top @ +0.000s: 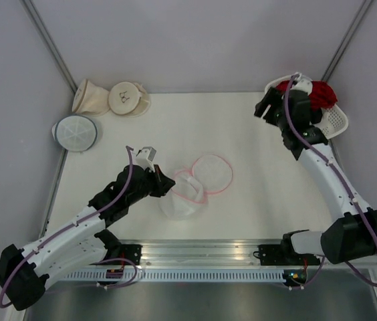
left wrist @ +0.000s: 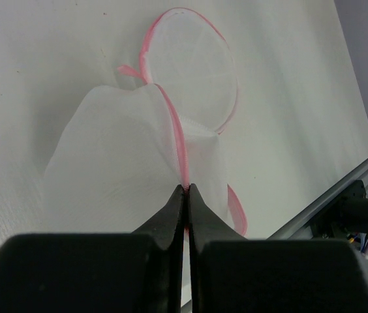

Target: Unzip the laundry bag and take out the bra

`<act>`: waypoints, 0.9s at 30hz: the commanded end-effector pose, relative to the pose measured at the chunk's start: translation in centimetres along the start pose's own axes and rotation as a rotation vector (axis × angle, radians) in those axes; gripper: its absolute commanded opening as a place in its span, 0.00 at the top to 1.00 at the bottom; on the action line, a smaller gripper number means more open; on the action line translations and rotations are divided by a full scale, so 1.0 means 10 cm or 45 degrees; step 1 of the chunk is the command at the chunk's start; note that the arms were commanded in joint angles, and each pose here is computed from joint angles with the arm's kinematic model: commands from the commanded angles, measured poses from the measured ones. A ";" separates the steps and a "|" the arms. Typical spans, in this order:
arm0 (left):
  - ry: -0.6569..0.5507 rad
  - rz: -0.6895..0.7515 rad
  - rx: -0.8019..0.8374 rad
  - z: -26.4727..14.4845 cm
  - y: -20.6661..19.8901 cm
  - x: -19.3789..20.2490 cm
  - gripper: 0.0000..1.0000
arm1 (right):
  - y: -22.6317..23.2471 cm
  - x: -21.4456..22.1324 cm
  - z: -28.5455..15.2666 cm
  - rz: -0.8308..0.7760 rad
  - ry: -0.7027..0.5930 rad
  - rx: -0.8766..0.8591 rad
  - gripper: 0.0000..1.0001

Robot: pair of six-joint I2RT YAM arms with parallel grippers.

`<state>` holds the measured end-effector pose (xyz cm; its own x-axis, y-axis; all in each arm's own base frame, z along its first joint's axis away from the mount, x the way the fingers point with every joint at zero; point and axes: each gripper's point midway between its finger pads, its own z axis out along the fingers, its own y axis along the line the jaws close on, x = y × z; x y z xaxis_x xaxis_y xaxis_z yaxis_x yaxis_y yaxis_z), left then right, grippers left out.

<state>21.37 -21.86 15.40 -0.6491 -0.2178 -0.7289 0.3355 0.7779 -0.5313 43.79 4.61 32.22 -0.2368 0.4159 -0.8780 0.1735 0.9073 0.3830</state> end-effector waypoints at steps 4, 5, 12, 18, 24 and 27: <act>-0.090 -0.039 0.037 -0.06 -0.06 -0.11 0.98 | -0.28 1.82 -0.37 -0.023 0.437 -0.042 0.24; -0.093 -0.039 0.033 -0.06 -0.04 -0.10 0.98 | -0.36 2.03 -0.46 -0.022 0.482 -0.042 0.24; -0.078 -0.066 0.008 -0.04 0.03 -0.01 0.98 | -0.24 2.73 -0.74 0.093 0.704 -0.238 0.30; -0.079 -0.068 0.007 -0.05 0.06 0.01 0.98 | -0.12 3.02 -0.82 0.252 0.773 -0.362 0.31; -0.079 -0.076 0.007 -0.03 0.06 0.03 0.98 | -0.04 3.26 -0.79 0.276 0.822 -0.381 0.32; -0.078 -0.078 0.012 -0.02 0.05 0.02 0.98 | 0.01 3.33 -0.75 0.286 0.822 -0.383 0.33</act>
<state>20.74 -21.00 14.15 -0.6471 -0.2528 -0.7192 0.3076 0.7766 -0.5498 27.18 17.51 3.67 -0.7933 0.4270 -0.4340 0.0821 0.7813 0.6187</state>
